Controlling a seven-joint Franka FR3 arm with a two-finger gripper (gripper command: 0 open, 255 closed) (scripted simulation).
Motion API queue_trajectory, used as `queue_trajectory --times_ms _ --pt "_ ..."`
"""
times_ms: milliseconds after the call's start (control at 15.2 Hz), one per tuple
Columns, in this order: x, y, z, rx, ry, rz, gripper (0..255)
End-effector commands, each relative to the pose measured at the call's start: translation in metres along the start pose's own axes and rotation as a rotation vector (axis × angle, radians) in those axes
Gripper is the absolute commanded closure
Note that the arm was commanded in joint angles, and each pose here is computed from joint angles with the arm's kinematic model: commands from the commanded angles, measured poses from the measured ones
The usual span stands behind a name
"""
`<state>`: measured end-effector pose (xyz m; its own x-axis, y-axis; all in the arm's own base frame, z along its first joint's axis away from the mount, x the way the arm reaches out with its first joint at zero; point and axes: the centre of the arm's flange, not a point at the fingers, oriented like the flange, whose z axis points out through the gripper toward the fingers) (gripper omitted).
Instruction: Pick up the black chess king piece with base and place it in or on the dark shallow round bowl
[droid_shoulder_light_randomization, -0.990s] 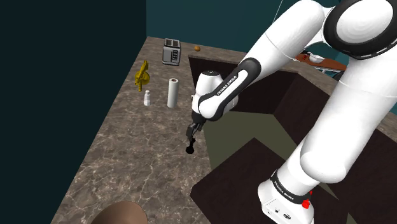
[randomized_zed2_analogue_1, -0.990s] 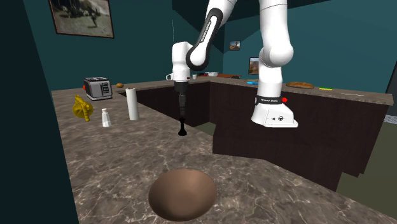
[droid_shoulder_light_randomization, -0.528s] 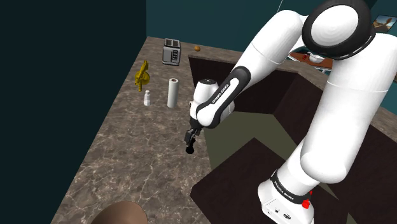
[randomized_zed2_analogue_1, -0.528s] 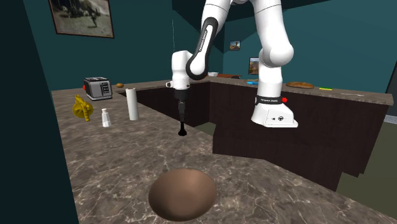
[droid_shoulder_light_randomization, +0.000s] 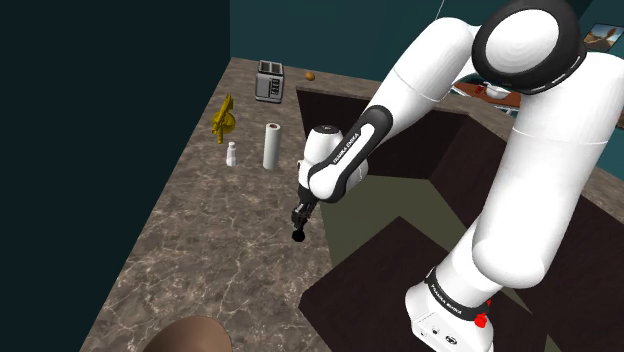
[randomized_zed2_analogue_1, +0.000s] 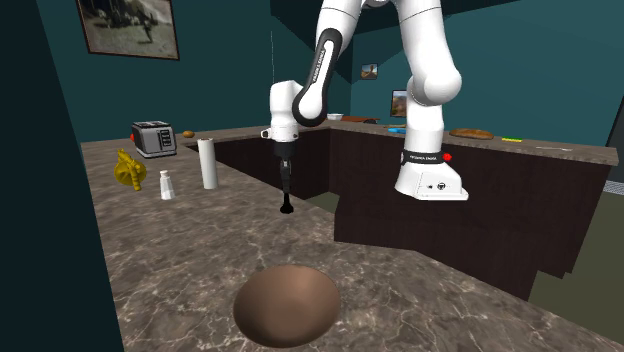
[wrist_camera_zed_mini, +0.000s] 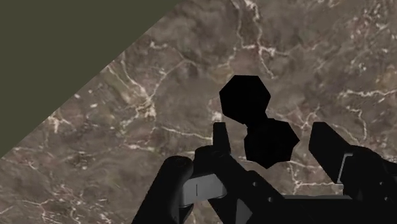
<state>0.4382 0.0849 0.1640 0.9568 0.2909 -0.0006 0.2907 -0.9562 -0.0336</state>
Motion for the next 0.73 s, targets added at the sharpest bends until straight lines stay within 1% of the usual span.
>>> queue_trajectory --times_ms 0,528,660 --pt "0.0 0.0 0.0 0.0 0.0 0.0 255" --pt "0.0 0.0 0.0 0.0 0.0 0.0 255" --pt "0.0 0.0 -0.01 0.0 0.0 0.0 255"
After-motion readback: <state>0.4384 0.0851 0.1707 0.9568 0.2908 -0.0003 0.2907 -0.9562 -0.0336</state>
